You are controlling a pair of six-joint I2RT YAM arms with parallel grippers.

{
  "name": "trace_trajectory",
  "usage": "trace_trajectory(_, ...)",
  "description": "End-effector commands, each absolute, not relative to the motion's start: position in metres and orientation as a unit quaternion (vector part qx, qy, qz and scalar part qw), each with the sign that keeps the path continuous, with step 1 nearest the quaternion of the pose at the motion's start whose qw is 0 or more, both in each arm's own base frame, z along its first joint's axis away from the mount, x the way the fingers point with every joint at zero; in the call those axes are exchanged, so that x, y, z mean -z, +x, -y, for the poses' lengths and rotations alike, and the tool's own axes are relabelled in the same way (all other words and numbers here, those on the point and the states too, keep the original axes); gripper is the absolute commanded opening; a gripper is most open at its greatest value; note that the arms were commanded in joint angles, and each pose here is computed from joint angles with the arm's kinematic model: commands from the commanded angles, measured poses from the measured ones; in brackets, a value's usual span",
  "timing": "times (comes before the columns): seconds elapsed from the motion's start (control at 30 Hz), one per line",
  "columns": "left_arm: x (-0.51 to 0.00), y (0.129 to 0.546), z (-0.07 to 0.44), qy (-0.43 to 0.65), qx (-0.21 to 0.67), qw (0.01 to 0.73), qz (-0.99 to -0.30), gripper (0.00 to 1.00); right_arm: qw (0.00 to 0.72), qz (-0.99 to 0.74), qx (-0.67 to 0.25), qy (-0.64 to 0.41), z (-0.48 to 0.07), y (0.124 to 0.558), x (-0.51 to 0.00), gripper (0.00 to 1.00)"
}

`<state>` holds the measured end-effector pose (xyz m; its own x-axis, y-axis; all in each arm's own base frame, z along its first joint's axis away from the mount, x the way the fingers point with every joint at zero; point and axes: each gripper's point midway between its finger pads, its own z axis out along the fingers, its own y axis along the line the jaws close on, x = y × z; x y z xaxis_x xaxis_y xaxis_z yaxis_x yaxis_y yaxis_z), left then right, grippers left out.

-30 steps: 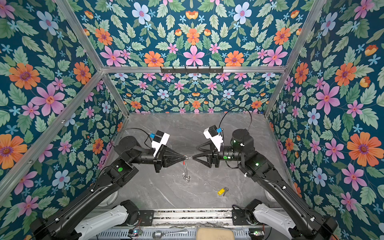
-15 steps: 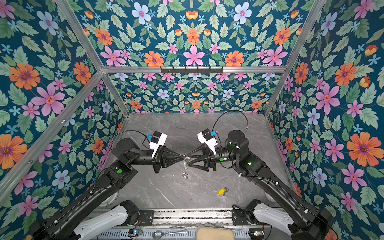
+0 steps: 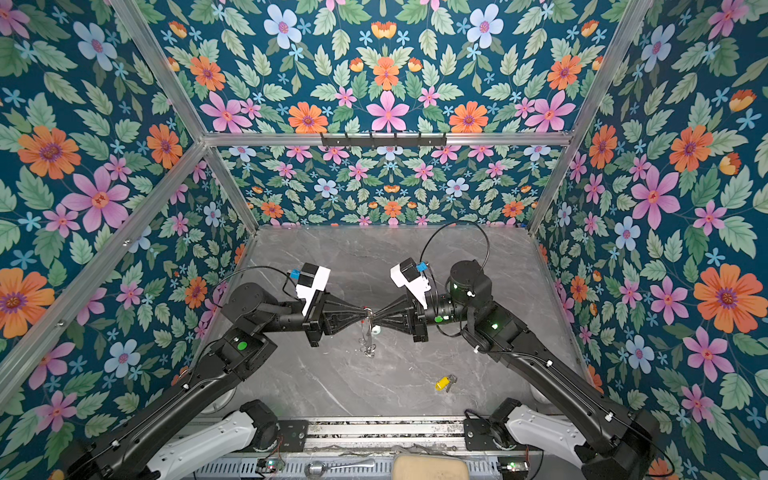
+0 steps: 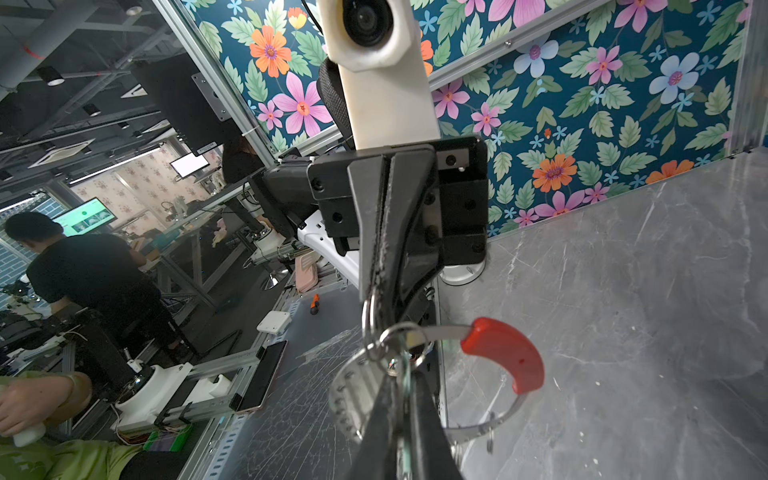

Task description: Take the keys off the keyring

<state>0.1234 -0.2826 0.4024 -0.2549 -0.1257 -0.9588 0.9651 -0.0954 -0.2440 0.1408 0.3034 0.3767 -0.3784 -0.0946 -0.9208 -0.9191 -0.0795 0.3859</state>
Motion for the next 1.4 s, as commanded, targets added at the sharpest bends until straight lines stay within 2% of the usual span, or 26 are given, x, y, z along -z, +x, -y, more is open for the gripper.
trace_trajectory(0.0,-0.421,0.126,0.275,0.397,0.607,0.502,-0.471,0.00,0.366,-0.576,-0.585,-0.438,-0.307,0.142,-0.380,0.00)
trace_trajectory(0.2,-0.430,0.128,0.265,0.366,0.619,0.550,-0.425,0.00,0.356,-0.589,-0.585,-0.430,-0.316,0.144,-0.369,0.00)
trace_trajectory(0.47,-0.426,0.126,0.262,0.347,0.649,0.556,-0.387,0.00,0.349,-0.590,-0.588,-0.429,-0.325,0.147,-0.363,0.00)
trace_trajectory(0.77,-0.421,0.126,0.262,0.346,0.651,0.552,-0.388,0.00,0.369,-0.613,-0.568,-0.408,-0.319,0.155,-0.362,0.00)
trace_trajectory(0.87,-0.419,0.125,0.263,0.350,0.651,0.546,-0.394,0.00,0.385,-0.618,-0.551,-0.407,-0.311,0.153,-0.367,0.36)
trace_trajectory(0.93,-0.418,0.124,0.264,0.353,0.652,0.542,-0.396,0.00,0.406,-0.619,-0.533,-0.410,-0.302,0.150,-0.373,0.48)
trace_trajectory(1.13,-0.418,0.124,0.262,0.351,0.648,0.546,-0.398,0.00,0.460,-0.598,-0.518,-0.403,-0.286,0.145,-0.409,0.55)
trace_trajectory(1.37,-0.419,0.125,0.260,0.343,0.651,0.550,-0.394,0.00,0.473,-0.562,-0.565,-0.376,-0.298,0.153,-0.435,0.54)
